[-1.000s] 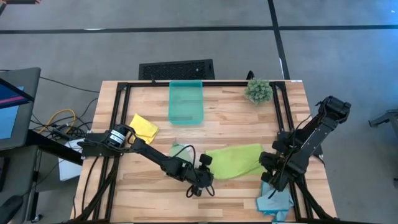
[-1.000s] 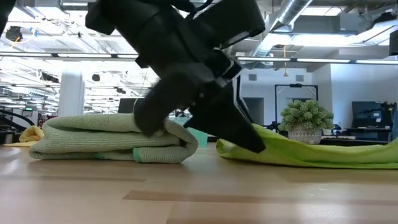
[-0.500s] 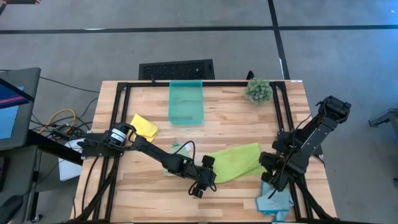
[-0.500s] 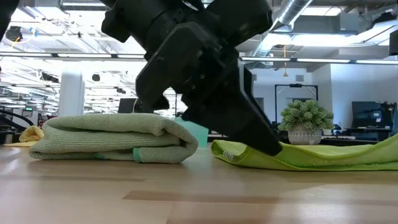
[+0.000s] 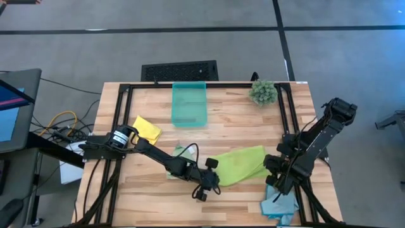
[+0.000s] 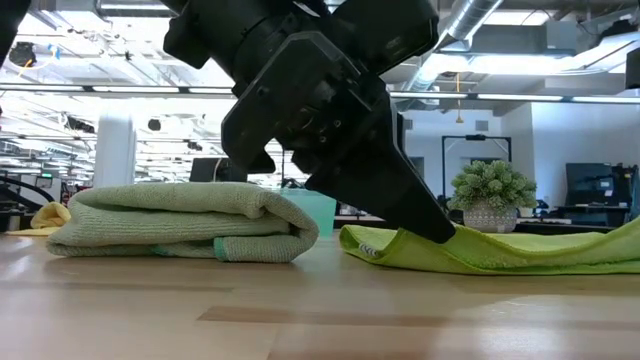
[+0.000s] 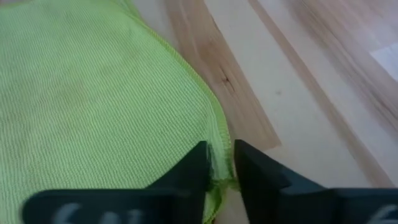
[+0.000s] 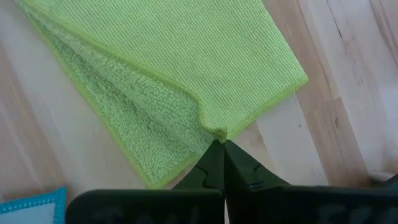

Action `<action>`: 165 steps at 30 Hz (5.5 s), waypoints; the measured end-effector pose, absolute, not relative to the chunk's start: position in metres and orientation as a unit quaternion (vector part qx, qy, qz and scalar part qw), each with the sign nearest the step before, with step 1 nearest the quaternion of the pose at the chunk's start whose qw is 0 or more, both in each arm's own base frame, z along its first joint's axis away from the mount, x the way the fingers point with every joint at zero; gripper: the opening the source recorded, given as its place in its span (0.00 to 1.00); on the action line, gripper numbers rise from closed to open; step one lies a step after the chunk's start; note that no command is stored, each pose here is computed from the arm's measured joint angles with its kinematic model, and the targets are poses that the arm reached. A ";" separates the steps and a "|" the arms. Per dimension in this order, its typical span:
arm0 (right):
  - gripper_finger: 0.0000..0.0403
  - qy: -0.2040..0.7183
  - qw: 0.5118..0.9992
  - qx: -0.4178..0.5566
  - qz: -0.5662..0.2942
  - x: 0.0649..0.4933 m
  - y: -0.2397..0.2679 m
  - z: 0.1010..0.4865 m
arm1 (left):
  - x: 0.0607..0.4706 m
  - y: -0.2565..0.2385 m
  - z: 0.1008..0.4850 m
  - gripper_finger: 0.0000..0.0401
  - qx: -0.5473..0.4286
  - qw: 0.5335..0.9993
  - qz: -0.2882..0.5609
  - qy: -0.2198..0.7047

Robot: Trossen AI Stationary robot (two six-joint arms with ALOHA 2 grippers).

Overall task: Fold microfiber towels
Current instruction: Fold the light green microfiber cloth

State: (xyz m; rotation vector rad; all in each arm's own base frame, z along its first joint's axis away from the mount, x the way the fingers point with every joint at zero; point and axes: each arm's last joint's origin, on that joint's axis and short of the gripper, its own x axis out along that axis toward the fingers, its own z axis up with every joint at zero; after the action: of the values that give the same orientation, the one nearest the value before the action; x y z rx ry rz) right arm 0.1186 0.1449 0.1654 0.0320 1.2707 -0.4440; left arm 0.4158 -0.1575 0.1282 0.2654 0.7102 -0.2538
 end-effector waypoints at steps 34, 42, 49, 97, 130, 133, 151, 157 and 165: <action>0.04 0.589 0.782 0.012 -0.202 0.119 0.145 0.165 | 0.419 -0.153 0.130 0.20 0.053 0.920 -0.168 0.349; 0.04 0.589 0.782 0.011 -0.202 0.119 0.145 0.165 | 0.420 -0.150 0.130 0.02 0.064 0.926 -0.144 0.344; 0.03 0.589 0.782 0.011 -0.203 0.119 0.145 0.165 | 0.414 -0.147 0.154 0.00 0.101 0.936 -0.053 0.334; 0.01 0.445 0.794 -0.103 -0.400 0.129 0.091 0.168 | 0.401 -0.022 0.168 0.00 0.244 0.913 0.163 0.283; 0.02 0.525 0.836 -0.066 -0.145 0.088 0.151 0.142 | 0.374 -0.092 0.139 0.00 0.162 0.925 -0.074 0.336; 0.02 0.526 0.836 -0.069 -0.141 0.088 0.151 0.142 | 0.374 -0.092 0.139 0.00 0.171 0.925 -0.064 0.333; 0.02 0.546 0.830 -0.082 -0.077 0.091 0.159 0.140 | 0.374 -0.091 0.139 0.00 0.161 0.926 -0.060 0.335; 0.06 0.559 0.820 -0.102 -0.071 0.091 0.161 0.135 | 0.374 -0.092 0.139 0.00 0.153 0.926 -0.076 0.336; 0.25 0.616 0.782 -0.067 -0.072 0.095 0.160 0.134 | 0.374 -0.092 0.139 0.00 0.153 0.927 -0.076 0.335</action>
State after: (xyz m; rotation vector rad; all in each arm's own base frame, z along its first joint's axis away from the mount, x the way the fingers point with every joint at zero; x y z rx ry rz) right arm 0.0949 0.1600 0.1344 -0.1437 1.3295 -0.1547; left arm 0.3743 -0.0916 0.1391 0.3134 0.6875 -0.1563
